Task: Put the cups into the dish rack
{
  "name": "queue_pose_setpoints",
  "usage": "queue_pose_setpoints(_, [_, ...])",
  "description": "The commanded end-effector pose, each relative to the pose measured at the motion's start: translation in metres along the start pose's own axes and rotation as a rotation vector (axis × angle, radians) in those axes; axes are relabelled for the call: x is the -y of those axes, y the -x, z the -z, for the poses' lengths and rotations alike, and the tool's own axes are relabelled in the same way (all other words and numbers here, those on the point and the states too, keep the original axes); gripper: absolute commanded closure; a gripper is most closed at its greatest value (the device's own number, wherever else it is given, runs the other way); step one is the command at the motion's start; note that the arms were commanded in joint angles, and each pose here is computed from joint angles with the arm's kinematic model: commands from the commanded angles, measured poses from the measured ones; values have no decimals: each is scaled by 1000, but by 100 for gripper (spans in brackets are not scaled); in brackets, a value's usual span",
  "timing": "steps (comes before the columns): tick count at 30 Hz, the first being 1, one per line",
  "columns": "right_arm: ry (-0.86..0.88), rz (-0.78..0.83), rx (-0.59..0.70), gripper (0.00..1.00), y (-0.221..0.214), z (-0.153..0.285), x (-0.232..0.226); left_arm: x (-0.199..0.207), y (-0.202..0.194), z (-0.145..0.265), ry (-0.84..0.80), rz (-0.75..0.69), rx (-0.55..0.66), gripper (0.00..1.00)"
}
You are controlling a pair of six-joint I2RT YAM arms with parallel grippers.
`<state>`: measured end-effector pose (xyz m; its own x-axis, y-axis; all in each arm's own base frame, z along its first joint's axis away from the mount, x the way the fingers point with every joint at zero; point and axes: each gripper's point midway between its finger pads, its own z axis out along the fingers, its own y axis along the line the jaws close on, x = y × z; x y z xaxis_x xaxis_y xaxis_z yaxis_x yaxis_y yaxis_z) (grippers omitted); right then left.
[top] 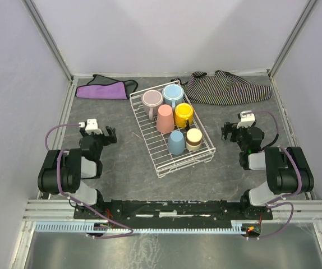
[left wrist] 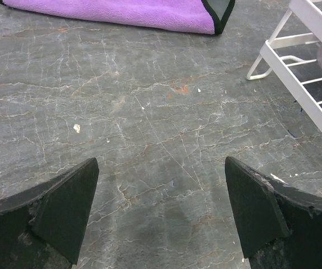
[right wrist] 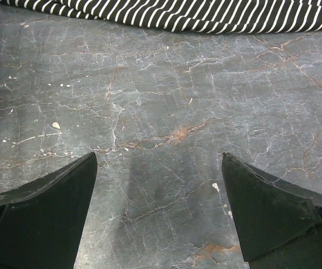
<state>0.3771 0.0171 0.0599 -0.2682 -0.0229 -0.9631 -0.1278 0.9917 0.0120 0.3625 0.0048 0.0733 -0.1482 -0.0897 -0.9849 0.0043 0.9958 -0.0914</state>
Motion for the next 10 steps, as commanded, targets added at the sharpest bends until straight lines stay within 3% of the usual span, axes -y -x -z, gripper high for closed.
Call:
queue_pose_setpoints(1, [-11,23,50,0,16,-1,2,-2,23,-6,15,-34,72,1])
queue_pose_setpoints(10, [-8,25,51,0,16,-1,2,-3,23,-7,21,-36,68,1])
